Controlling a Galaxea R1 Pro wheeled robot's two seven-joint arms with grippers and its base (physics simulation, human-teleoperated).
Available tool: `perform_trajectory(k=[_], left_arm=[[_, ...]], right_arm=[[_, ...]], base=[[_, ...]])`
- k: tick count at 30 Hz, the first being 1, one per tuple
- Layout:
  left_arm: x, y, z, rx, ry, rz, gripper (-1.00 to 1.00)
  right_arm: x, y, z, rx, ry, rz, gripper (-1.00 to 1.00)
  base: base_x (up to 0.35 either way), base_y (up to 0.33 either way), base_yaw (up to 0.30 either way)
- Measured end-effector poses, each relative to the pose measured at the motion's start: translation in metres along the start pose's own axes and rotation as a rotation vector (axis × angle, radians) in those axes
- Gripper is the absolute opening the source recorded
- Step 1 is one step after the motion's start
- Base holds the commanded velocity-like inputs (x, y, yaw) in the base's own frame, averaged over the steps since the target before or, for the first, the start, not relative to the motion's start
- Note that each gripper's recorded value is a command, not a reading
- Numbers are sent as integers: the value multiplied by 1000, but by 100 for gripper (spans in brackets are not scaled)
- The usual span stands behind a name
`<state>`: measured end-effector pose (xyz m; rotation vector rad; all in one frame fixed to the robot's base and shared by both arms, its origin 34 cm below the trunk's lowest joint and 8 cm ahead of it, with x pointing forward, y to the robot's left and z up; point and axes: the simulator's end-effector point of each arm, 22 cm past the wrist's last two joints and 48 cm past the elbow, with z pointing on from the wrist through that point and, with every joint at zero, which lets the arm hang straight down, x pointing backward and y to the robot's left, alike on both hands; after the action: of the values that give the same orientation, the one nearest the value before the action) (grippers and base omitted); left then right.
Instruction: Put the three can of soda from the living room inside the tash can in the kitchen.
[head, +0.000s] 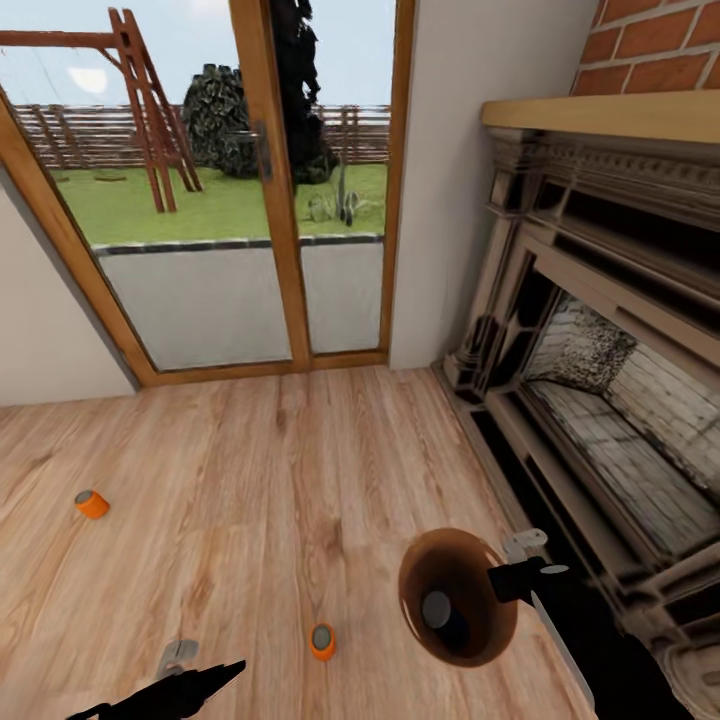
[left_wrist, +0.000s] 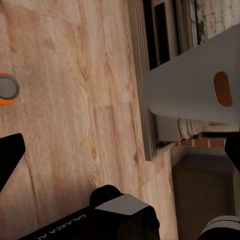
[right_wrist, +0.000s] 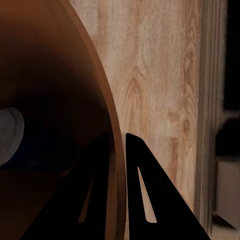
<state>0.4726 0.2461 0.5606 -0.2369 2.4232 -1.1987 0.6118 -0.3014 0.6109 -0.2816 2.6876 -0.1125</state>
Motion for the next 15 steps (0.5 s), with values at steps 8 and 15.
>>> perform_trajectory(k=[8, 15], left_arm=[[0, 1, 0, -2, 0, 1, 100], [0, 1, 0, -4, 0, 0, 100]], right_arm=[[0, 0, 0, 0, 0, 1, -100], [0, 0, 0, 0, 0, 0, -100]], base=[[346, 0, 0], [334, 0, 0]])
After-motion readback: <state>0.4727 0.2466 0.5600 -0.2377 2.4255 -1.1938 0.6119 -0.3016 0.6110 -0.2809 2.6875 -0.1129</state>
